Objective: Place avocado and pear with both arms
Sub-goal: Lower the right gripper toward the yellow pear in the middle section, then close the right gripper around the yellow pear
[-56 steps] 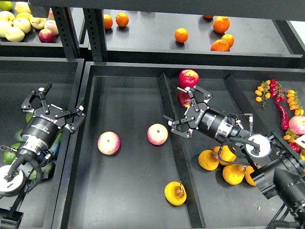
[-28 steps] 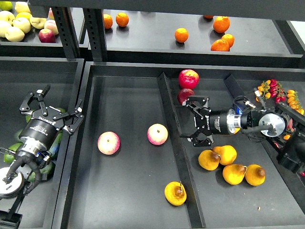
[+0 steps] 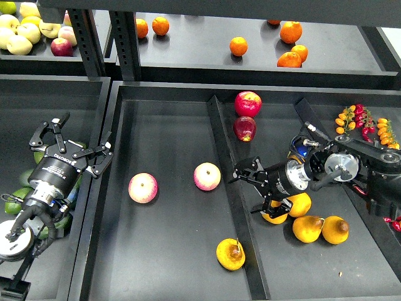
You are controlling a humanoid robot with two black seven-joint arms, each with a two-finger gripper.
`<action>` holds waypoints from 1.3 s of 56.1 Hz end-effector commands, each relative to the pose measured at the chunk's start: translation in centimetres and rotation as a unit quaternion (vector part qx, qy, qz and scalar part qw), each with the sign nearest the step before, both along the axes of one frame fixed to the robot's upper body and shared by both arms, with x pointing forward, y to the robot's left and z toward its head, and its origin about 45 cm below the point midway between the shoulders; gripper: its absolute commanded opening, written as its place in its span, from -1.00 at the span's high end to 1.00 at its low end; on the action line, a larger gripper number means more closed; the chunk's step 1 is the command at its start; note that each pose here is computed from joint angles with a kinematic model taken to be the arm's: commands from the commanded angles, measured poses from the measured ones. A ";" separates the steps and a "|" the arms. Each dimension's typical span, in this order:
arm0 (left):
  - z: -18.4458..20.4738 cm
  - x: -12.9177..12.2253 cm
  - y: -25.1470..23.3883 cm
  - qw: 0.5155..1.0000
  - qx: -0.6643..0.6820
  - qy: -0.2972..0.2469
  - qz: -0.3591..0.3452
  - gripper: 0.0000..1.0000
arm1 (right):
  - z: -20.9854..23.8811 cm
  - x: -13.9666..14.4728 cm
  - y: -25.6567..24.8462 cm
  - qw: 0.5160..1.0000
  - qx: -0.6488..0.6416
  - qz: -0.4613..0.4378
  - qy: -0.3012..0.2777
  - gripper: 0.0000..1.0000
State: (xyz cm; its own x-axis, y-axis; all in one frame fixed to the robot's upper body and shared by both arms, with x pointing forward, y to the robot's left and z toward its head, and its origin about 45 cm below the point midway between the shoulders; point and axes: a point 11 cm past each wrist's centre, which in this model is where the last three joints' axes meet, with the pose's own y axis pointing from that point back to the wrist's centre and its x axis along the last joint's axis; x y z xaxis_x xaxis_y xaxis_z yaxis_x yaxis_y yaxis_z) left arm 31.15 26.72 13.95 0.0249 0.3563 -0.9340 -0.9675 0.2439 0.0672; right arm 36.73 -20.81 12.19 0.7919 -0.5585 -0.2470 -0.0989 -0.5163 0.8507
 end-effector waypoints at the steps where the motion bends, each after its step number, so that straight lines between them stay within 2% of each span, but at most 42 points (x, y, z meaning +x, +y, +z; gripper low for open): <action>1: 0.0 0.0 -0.1 1.000 0.000 0.000 -0.001 -1.00 | -1.0 -1.0 -0.1 1.000 -0.017 0.016 0.013 -1.00; 7: 0.0 0.0 0.0 1.000 0.000 0.000 0.000 -1.00 | -2.1 -2.5 -0.1 0.998 -0.035 0.041 0.030 -1.00; 17: -0.1 -0.1 -0.2 1.000 0.000 0.002 -0.003 -1.00 | -3.1 -3.3 0.3 0.995 -0.058 0.070 0.032 -1.00; 37: -0.2 -0.1 -0.4 1.000 0.000 0.003 -0.006 -1.00 | -6.0 -5.7 0.2 0.991 -0.082 0.087 0.063 -1.00; 73: -0.3 -0.2 -0.6 1.000 0.000 0.004 -0.009 -1.00 | -8.8 -6.4 1.9 0.991 -0.087 0.073 0.074 -0.99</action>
